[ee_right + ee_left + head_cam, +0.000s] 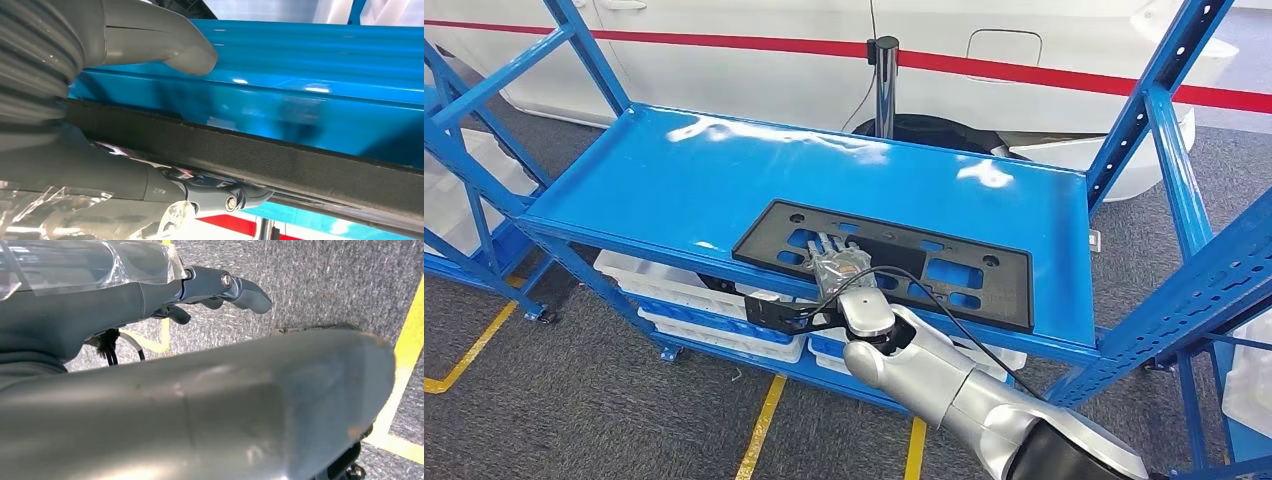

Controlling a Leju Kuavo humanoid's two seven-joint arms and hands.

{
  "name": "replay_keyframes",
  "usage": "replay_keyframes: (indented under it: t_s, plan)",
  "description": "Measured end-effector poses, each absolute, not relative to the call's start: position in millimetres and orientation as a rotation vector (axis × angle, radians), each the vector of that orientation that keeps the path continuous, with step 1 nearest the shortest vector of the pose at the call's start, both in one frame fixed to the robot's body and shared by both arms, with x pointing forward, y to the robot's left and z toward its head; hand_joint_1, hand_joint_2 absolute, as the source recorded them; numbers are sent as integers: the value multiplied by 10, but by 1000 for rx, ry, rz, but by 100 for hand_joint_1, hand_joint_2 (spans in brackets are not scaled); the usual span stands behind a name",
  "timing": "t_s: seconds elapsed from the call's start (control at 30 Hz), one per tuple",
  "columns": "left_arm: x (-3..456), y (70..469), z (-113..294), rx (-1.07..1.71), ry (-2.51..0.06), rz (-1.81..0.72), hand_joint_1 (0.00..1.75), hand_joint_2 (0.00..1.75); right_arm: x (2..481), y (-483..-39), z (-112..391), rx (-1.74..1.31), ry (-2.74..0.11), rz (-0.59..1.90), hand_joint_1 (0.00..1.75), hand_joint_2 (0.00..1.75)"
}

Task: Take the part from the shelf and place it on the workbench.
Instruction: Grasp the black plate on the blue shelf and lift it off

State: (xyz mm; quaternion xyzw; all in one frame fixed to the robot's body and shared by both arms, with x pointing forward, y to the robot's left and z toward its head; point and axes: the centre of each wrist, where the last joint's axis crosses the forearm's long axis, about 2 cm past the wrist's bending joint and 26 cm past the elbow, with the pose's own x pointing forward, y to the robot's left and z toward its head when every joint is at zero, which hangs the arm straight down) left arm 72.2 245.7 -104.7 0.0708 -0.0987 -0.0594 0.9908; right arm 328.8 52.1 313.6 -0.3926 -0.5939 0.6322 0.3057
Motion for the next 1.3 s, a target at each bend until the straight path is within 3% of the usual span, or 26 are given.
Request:
replay_keyframes:
  t_s: [0.2, 0.33, 1.2, 1.3]
  plan:
    - [720, 2457, -1047, 143, -199, -126, 0, 0, 3312, 512, 3115, -1041, -1565, 1673, 2, 175]
    - [719, 2457, -1047, 144, -200, -131, 0, 0, 3331, 502, 3102, -1044, -1564, 1674, 175, 175]
    - [714, 2459, -1048, 152, -200, -134, 0, 0, 3406, 462, 3098, -1105, -1580, 1684, 175, 175]
    - [715, 2462, -1047, 165, -211, -136, 0, 131, 3408, 460, 3098, -1106, -1581, 1685, 175, 175]
